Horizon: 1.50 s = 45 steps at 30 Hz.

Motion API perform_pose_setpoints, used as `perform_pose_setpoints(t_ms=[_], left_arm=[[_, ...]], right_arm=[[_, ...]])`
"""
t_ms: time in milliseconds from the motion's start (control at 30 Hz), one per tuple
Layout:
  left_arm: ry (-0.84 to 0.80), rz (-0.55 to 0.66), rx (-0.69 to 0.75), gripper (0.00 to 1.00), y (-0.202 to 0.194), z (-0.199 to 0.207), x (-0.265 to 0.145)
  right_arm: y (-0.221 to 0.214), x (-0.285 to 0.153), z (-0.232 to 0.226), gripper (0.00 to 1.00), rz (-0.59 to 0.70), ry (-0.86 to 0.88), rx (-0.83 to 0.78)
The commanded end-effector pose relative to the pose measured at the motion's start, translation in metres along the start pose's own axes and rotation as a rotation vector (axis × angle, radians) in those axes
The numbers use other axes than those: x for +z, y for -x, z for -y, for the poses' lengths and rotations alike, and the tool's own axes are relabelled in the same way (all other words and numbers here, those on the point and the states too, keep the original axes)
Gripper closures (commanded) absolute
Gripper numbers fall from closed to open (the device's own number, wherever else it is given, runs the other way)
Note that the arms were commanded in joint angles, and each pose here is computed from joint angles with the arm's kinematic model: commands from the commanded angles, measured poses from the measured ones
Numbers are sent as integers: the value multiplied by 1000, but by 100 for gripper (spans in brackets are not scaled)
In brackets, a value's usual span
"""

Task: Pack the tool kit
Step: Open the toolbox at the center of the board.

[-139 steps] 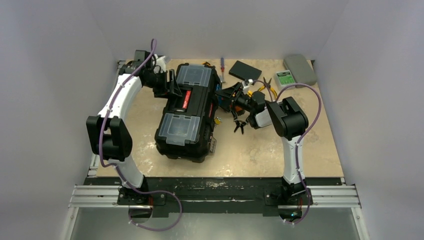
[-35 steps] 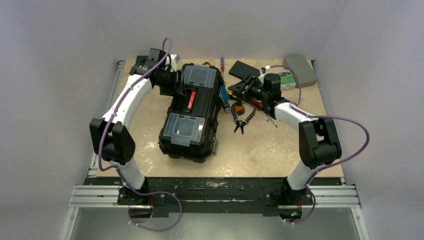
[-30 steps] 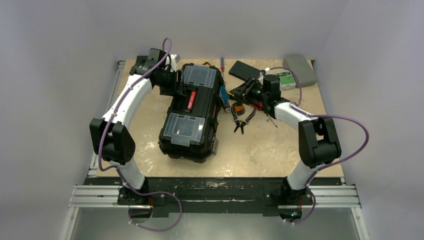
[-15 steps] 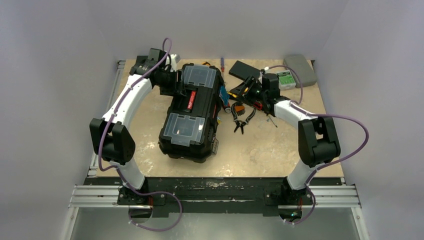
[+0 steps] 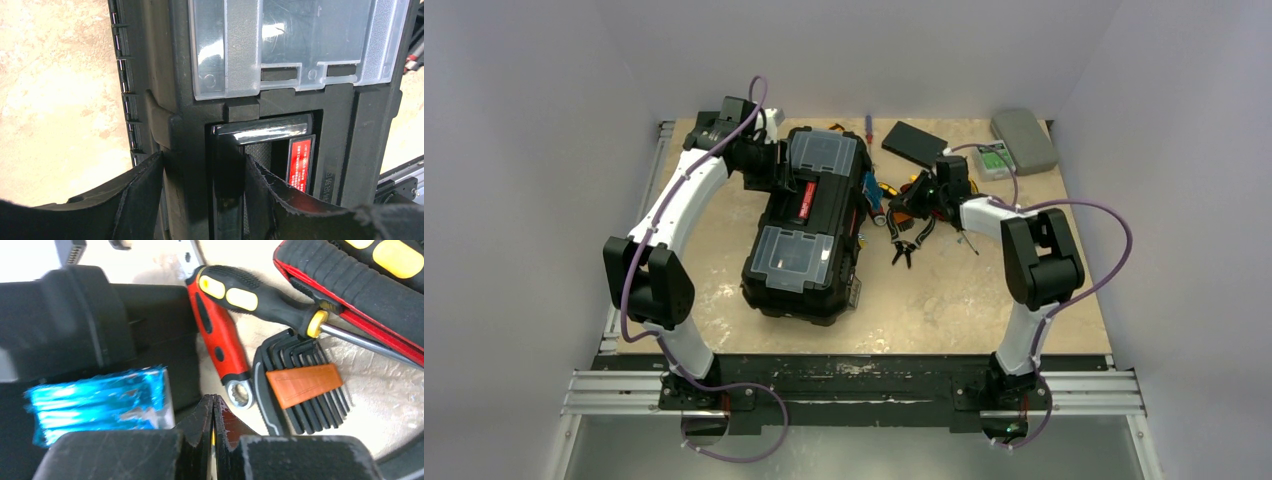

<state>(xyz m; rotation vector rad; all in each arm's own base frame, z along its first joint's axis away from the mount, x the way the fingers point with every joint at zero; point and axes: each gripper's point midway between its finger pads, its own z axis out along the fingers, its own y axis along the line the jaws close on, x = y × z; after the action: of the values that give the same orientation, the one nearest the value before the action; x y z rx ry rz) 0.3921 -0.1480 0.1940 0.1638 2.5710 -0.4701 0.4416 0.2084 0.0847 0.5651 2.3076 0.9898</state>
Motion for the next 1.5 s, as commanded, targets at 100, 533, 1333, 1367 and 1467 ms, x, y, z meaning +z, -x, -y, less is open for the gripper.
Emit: perform_pose_setpoints(t_ms=[100,533,1333,1367,1467], left_arm=[[89,-192,16,67,-51,-21,10],[88,-197,16,67,-52,-22,11],[88,-192,19,67,-51,-21,9],[88,-192,19,67,-51,-21,9],[89,-189,20,67,-51,-21,8]], right_arm=[[-8,26,-14,100,-14,4,-68],[-9,-35,-160,100,13,572,-128],[9,-75,-152,81,100,542,-119],[11,-80,-149,76,116,543,-117],[16,-90,-137,57,155,548,-88]])
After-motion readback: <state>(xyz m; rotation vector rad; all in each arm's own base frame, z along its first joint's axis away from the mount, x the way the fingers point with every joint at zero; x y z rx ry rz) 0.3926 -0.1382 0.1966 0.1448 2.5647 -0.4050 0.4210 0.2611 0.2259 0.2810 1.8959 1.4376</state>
